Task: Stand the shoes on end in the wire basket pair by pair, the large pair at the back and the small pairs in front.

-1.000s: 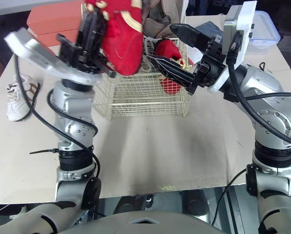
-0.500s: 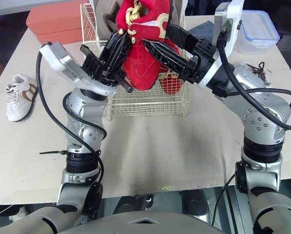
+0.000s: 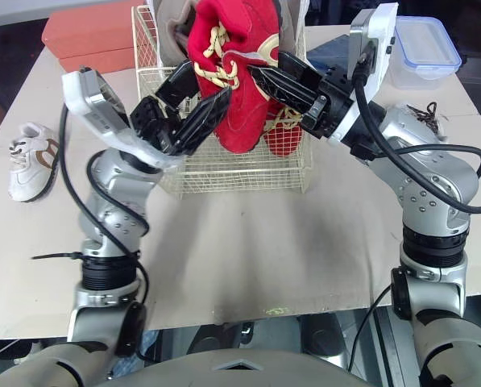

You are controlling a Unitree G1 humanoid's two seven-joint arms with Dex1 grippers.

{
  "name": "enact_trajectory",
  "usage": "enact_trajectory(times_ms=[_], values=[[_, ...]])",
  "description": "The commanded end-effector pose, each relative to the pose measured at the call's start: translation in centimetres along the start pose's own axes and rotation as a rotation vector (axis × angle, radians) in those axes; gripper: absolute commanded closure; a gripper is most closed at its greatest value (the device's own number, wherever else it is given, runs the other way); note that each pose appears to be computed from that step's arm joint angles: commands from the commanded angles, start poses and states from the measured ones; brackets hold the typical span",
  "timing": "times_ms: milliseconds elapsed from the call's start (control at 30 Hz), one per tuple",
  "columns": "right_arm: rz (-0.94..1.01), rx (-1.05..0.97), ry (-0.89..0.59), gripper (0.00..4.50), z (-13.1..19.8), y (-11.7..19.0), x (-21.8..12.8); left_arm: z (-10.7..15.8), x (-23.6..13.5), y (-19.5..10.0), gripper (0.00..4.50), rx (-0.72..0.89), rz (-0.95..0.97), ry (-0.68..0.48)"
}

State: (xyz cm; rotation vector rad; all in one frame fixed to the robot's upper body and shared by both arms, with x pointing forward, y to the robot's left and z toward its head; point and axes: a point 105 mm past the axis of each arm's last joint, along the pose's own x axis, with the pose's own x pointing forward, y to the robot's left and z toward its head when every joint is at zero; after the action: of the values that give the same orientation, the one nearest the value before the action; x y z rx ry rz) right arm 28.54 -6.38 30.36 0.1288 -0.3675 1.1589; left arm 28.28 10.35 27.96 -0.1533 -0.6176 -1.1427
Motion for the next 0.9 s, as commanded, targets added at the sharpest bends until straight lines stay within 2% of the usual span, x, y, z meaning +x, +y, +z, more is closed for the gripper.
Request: enact_trajectory(times_ms=[33,200,433,800,900], values=[[0.081,-0.092,-0.015,4.18,0.9,0.9,-0.4,2.6,-0.5,-0.8,0.05,-0.064,-0.108,0.009],[0.173,-0.128,0.015,4.18,0.3,1.6,-0.9,3.4,-1.3,0.5,0.05,-0.089,-0.131,0.093],[0.264,-0.144,0.023,4.18,-0.1,2.5,-1.0,2.5,-0.8,-0.2,0.05,-0.184,-0.284,0.176],[0.329,-0.133,0.034,4.18,-0.3,3.6,-1.2,1.3,-0.4,0.1,0.05,-0.261,-0.362,0.223],[0.346,-0.131,0.03,4.18,-0.2,4.0,-1.2,0.9,-0.6,0.1,0.83,-0.279,-0.367,0.245]])
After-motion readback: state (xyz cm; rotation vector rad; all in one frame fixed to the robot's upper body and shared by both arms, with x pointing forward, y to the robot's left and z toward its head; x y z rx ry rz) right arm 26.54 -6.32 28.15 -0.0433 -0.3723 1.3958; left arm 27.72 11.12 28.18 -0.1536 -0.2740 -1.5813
